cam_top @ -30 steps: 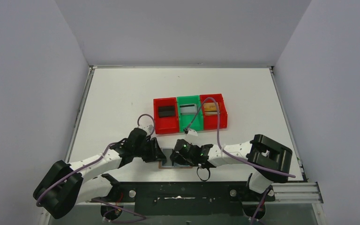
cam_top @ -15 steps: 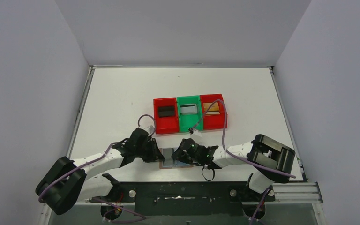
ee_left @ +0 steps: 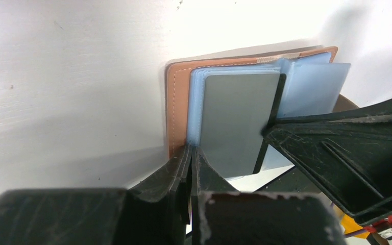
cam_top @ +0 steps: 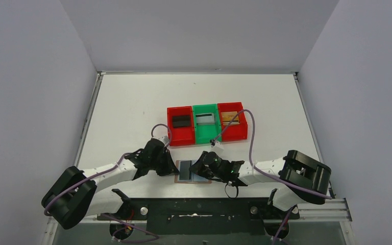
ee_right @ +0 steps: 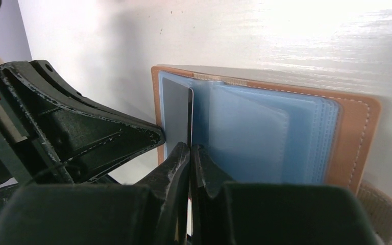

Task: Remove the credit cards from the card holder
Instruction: Remove the credit card from the card holder, then place the credit card in the storage box.

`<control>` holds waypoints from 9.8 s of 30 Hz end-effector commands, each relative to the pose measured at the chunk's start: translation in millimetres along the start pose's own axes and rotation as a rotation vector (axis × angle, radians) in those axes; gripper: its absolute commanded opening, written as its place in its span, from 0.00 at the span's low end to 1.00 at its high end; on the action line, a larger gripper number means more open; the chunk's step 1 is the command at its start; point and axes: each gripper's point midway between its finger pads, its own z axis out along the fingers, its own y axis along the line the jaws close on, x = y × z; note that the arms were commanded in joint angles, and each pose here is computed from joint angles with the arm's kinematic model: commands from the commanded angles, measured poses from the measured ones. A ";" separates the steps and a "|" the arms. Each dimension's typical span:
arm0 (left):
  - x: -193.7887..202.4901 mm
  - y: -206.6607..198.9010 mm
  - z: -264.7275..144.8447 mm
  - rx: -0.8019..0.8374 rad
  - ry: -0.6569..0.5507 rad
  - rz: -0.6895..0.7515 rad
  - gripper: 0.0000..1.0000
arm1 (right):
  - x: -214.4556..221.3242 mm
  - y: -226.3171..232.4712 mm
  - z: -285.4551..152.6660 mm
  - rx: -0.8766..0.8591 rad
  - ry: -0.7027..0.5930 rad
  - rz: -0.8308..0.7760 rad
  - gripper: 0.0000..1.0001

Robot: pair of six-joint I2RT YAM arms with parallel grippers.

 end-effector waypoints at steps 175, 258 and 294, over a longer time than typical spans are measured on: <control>-29.7 -25.6 -19.4 -0.144 -0.180 0.138 0.21 | -58.1 -21.7 -67.8 -0.086 -0.240 0.171 0.00; -167.3 35.8 -205.7 -0.290 -0.835 -0.018 0.89 | -219.4 85.8 123.3 0.122 -0.064 -2.029 0.51; -167.1 41.8 -204.7 -0.314 -0.830 -0.046 0.89 | -53.3 57.8 -9.4 0.308 -0.177 -0.364 0.73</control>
